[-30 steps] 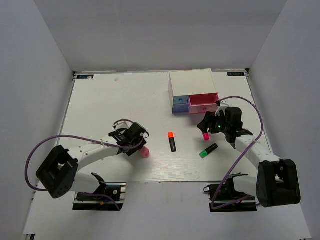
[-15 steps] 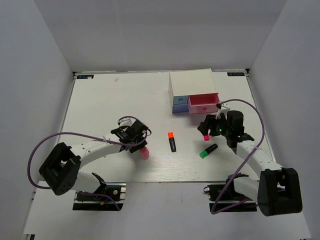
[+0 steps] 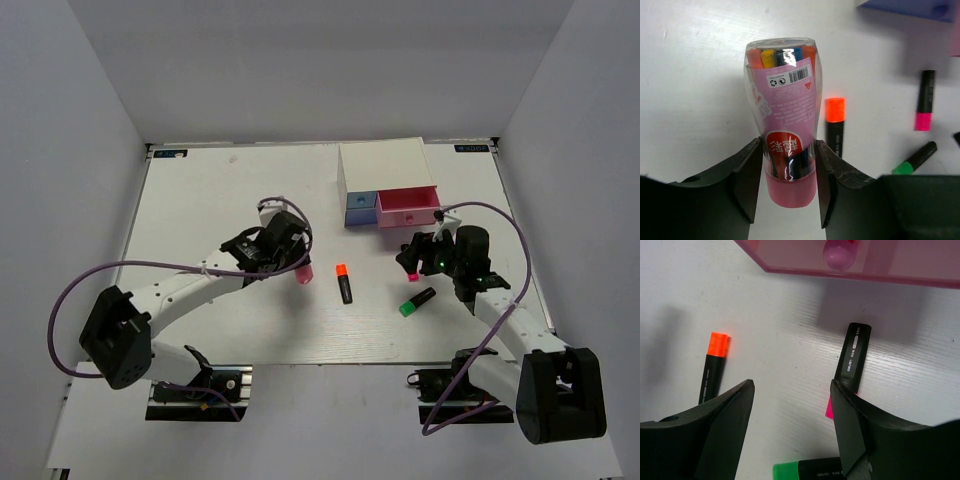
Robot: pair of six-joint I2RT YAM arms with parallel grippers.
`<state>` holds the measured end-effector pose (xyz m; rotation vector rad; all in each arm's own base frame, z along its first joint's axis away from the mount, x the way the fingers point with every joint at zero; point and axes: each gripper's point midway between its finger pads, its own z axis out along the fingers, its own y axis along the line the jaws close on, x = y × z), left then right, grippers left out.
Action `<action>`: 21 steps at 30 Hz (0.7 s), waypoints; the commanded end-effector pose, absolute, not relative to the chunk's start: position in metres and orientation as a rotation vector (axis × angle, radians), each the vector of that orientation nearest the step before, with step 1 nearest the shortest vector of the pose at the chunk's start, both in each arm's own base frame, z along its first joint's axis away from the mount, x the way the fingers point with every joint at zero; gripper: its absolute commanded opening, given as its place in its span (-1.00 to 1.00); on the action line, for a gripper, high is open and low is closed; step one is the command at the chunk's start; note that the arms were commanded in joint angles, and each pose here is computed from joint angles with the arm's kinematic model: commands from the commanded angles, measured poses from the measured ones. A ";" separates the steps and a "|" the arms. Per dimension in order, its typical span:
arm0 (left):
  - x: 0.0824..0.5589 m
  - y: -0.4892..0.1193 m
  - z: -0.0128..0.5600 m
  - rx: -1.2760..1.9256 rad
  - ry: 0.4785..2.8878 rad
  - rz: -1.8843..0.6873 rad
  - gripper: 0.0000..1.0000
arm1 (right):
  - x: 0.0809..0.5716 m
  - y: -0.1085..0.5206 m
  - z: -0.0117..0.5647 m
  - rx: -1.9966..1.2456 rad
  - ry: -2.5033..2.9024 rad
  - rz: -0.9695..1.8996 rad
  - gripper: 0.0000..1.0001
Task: Sort the stationery into containers
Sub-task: Grab a piece of stationery with the left arm, then place the stationery into the container
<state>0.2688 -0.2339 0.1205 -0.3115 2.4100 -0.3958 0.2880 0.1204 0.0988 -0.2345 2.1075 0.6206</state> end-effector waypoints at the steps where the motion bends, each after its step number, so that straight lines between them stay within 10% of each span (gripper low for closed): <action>1: 0.301 -0.263 0.196 -0.118 2.199 -0.526 -1.00 | 0.291 0.122 0.108 -0.274 2.048 0.615 0.37; 21: 0.392 -0.422 0.326 0.717 1.556 -0.756 -1.00 | 0.284 0.112 0.113 -0.279 2.003 0.547 0.37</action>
